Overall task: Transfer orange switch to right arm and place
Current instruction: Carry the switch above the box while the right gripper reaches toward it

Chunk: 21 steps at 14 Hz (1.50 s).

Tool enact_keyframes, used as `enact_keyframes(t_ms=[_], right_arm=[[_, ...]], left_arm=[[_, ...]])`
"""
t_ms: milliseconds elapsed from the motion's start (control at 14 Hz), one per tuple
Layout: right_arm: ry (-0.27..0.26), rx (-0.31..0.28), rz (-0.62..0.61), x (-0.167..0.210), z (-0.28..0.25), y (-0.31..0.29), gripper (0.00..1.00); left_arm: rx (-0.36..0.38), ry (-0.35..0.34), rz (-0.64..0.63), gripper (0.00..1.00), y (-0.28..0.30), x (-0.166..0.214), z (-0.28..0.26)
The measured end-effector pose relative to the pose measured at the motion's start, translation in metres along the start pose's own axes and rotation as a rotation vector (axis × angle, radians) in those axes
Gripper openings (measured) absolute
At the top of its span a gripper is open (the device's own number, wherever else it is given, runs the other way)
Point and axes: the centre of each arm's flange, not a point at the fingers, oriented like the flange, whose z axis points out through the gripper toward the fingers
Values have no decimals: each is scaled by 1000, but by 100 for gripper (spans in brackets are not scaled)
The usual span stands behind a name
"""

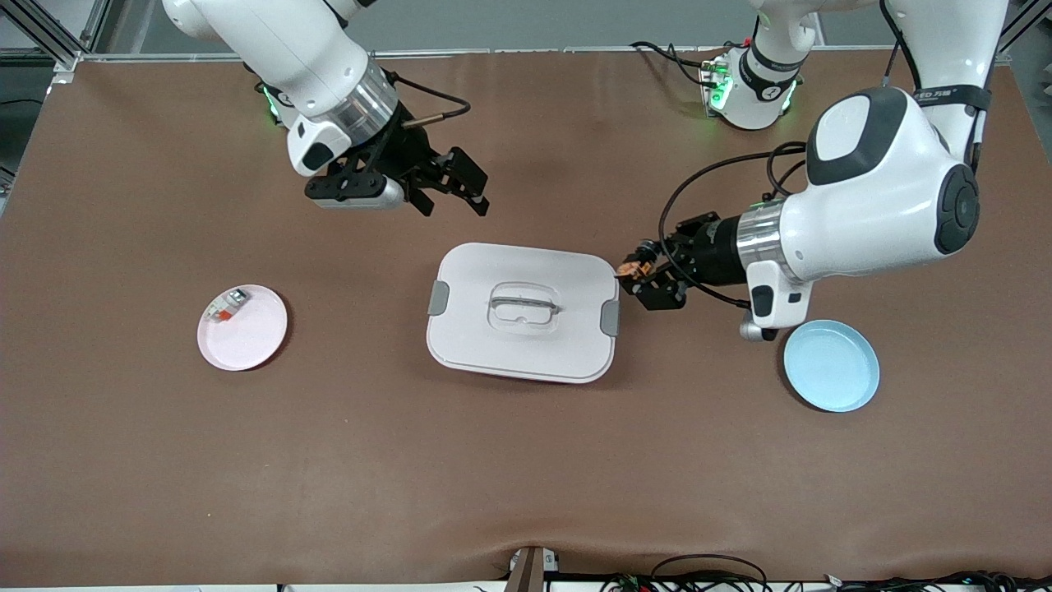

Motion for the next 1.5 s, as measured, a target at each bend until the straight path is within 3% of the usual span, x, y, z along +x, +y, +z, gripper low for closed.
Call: enact_keyframes(t_ms=[427, 854, 1495], right_arm=[[-4, 102, 144, -24, 10, -20, 100], [-13, 118, 175, -15, 42, -36, 100], [-8, 111, 98, -7, 74, -53, 100]], left_arm=[[19, -35, -108, 73, 7, -49, 39], [-20, -42, -149, 73, 17, -65, 62], [-46, -48, -162, 73, 23, -74, 77]])
